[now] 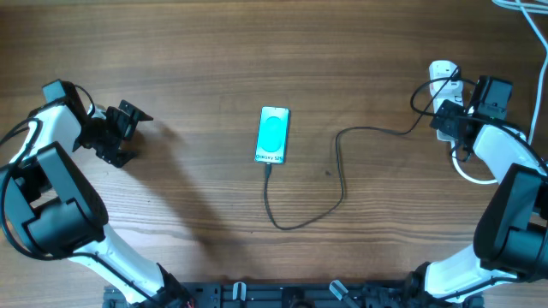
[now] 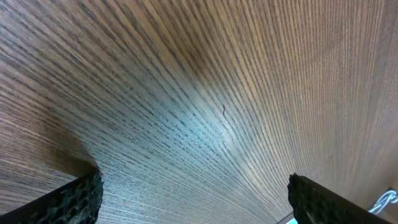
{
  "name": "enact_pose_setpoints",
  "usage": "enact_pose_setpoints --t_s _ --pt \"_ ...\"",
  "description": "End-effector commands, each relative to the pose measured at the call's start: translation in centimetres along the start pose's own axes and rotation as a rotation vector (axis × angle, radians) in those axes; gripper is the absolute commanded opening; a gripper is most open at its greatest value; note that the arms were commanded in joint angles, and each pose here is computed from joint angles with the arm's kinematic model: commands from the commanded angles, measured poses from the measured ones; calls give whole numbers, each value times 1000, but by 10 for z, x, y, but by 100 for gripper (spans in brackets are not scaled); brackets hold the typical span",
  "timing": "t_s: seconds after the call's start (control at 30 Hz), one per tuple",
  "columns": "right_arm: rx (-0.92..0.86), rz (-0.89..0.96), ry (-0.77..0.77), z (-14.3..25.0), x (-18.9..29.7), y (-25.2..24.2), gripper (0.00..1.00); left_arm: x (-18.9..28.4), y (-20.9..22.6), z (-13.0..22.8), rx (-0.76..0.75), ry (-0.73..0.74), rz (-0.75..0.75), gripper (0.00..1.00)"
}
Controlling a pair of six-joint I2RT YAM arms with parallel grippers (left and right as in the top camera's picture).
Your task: Plug charger to phone and switch on socket
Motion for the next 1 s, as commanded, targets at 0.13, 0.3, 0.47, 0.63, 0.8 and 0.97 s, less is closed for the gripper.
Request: enact_pose_setpoints --t_s 0.13,0.3,0.47,0.63,0.8,0.97 --pt "-5 -7 -26 -4 10 0 100 -18 19 1 27 14 -91 100" --pt "-3 -25 -111 -18 35 4 100 -18 19 1 28 14 -92 100" --pt "10 -31 -102 -16 32 9 100 -18 19 1 27 14 -91 100" --pt "18 -27 -57 -8 18 11 100 -18 19 1 27 14 -91 100" --pt "23 -25 -31 -3 10 13 100 -18 19 1 28 14 -92 100" --pt "29 -22 1 3 1 14 100 -18 19 1 27 14 -91 100"
Point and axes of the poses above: each gripper's point midway between its finger pads, its own x axis back along the fingers, its own y axis along the line the jaws close on, z = x × y, the point moved 8 cm from there along x, back along the fingers, and after that the axes turned 5 degrees about x, right-handed, at the moved point
